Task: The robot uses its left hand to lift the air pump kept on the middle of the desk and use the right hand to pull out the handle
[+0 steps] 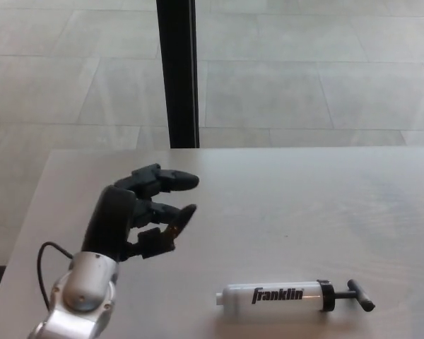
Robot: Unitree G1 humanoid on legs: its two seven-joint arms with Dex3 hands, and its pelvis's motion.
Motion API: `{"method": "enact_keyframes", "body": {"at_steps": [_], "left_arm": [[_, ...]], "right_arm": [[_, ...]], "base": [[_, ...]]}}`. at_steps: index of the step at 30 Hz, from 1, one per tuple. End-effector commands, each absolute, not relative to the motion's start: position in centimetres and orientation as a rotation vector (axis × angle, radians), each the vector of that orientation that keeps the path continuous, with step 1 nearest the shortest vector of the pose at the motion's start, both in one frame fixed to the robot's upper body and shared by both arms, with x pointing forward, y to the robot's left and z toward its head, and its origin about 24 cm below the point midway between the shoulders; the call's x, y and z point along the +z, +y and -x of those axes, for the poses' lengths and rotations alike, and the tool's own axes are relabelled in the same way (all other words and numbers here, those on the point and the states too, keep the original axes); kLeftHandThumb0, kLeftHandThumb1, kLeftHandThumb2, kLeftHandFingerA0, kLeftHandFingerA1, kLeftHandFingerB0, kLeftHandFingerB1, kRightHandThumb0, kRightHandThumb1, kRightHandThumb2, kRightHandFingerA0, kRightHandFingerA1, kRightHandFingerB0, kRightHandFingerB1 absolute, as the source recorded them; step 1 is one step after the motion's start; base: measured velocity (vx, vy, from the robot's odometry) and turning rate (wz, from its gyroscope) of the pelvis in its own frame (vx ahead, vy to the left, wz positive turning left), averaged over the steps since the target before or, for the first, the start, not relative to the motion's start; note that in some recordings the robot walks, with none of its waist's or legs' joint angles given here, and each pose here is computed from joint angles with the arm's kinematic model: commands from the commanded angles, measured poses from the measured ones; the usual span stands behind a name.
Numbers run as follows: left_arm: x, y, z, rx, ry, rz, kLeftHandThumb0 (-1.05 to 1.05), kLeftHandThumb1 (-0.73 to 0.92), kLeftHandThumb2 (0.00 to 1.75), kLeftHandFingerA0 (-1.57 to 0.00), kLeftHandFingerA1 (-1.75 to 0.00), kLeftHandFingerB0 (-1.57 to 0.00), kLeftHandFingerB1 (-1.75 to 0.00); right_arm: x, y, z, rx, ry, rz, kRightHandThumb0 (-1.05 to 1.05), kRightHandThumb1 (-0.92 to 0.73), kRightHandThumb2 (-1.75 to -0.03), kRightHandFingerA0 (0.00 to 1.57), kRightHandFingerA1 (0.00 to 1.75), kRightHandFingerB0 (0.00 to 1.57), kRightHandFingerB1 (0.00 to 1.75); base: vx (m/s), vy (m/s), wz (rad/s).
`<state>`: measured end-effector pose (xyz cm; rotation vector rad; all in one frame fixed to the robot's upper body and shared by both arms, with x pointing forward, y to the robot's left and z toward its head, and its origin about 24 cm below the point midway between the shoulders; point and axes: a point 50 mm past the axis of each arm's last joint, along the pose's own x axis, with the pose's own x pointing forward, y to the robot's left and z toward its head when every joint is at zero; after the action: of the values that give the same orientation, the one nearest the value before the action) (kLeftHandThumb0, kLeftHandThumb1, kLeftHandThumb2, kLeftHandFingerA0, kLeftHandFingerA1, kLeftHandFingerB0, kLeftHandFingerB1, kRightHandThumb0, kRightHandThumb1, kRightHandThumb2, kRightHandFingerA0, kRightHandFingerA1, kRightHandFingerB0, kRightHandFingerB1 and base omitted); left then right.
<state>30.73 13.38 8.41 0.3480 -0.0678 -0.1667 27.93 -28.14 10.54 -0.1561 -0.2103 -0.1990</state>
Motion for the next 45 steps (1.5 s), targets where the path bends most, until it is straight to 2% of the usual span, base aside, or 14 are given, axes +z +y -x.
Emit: {"method": "enact_keyframes", "body": {"at_steps": [1,6,7,8,13,14,15,16,23,25,28,30,32,45], "left_arm": [[8.0,11.8,-31.2,-0.271,0.080,-0.836,-0.67,0.68,0.60,-0.55,-0.64,-0.53,-0.54],[7.6,10.1,-30.7,-0.357,0.070,-0.980,-0.71,0.64,0.57,-0.55,-0.67,-0.54,-0.53],[7.5,9.8,-30.6,-0.378,0.070,-1.019,-0.71,0.49,0.88,-0.51,-0.69,-0.50,-0.61],[7.4,9.5,-30.6,-0.396,0.068,-1.059,-0.74,0.62,0.61,-0.50,-0.64,-0.50,-0.52],[7.5,7.8,-30.6,-0.440,0.070,-1.170,-0.76,0.69,0.62,-0.41,-0.63,-0.41,-0.49],[7.5,6.9,-30.7,-0.444,0.066,-1.192,-0.77,0.72,0.62,-0.38,-0.64,-0.40,-0.48],[7.6,6.5,-30.8,-0.450,0.081,-1.190,-0.79,0.71,0.64,-0.35,-0.63,-0.34,-0.47],[7.6,6.1,-30.8,-0.452,0.084,-1.186,-0.75,0.56,1.01,-0.36,-0.67,-0.21,-0.52],[7.1,4.5,-30.5,-0.490,0.095,-1.211,-0.80,0.74,0.62,-0.35,-0.69,-0.32,-0.48],[6.6,4.2,-30.2,-0.501,0.130,-1.224,-0.80,0.59,1.03,-0.36,-0.67,-0.19,-0.51],[5.9,3.8,-30.0,-0.521,0.165,-1.285,-0.83,0.62,1.05,-0.31,-0.63,-0.21,-0.51],[5.4,3.6,-29.9,-0.528,0.189,-1.312,-0.82,0.78,0.64,-0.27,-0.56,-0.29,-0.43],[4.4,3.5,-29.5,-0.527,0.205,-1.357,-0.84,0.79,0.64,-0.24,-0.54,-0.29,-0.43],[1.1,5.5,-27.2,-0.502,0.315,-1.382,-0.83,0.80,0.64,-0.19,-0.55,-0.29,-0.41]], "right_arm": [[10.7,-27.8,-28.0,-0.227,-0.142,0.087,-0.54,-0.53,-0.86,0.51,0.62,0.35,0.51],[11.0,-28.0,-28.0,-0.236,-0.154,0.081,-0.54,-0.54,-0.87,0.55,0.65,0.36,0.53],[11.0,-28.0,-28.0,-0.237,-0.148,0.074,-0.52,-0.55,-0.87,0.55,0.65,0.37,0.53],[11.1,-28.0,-28.1,-0.237,-0.147,0.075,-0.53,-0.54,-0.87,0.55,0.66,0.37,0.53],[11.4,-28.1,-28.4,-0.255,-0.158,0.058,-0.54,-0.53,-0.86,0.56,0.65,0.38,0.53],[11.6,-28.1,-28.4,-0.262,-0.163,0.050,-0.49,-0.66,-0.60,0.62,0.57,0.44,0.42],[11.6,-28.1,-28.4,-0.264,-0.168,0.044,-0.53,-0.53,-0.86,0.59,0.67,0.40,0.54],[11.7,-28.1,-28.5,-0.265,-0.168,0.046,-0.55,-0.52,-0.86,0.59,0.67,0.40,0.54],[12.0,-28.4,-28.8,-0.293,-0.184,-0.010,-0.50,-0.51,-0.84,0.65,0.71,0.43,0.56],[12.0,-28.4,-29.0,-0.300,-0.185,-0.017,-0.52,-0.50,-0.84,0.66,0.72,0.45,0.56],[12.0,-28.4,-29.1,-0.296,-0.188,-0.018,-0.51,-0.50,-0.84,0.66,0.73,0.45,0.57],[12.1,-28.4,-29.2,-0.295,-0.190,-0.017,-0.52,-0.50,-0.84,0.67,0.73,0.46,0.57],[12.0,-28.1,-29.2,-0.294,-0.190,-0.019,-0.49,-0.63,-0.59,0.72,0.68,0.52,0.45],[12.3,-28.3,-29.7,-0.305,-0.209,0.015,-0.51,-0.51,-0.85,0.66,0.74,0.47,0.57]], "base": [[0.00,0.000,0.00],[0.00,0.000,0.00],[0.00,0.000,0.00],[0.00,0.000,0.00],[0.00,0.000,0.00],[0.00,0.000,0.00],[0.00,0.000,0.00],[0.00,0.000,0.00],[0.00,0.000,0.00],[0.00,0.000,0.00],[0.00,0.000,0.00],[0.00,0.000,0.00],[0.00,0.000,0.00],[0.00,0.000,0.00]]}}
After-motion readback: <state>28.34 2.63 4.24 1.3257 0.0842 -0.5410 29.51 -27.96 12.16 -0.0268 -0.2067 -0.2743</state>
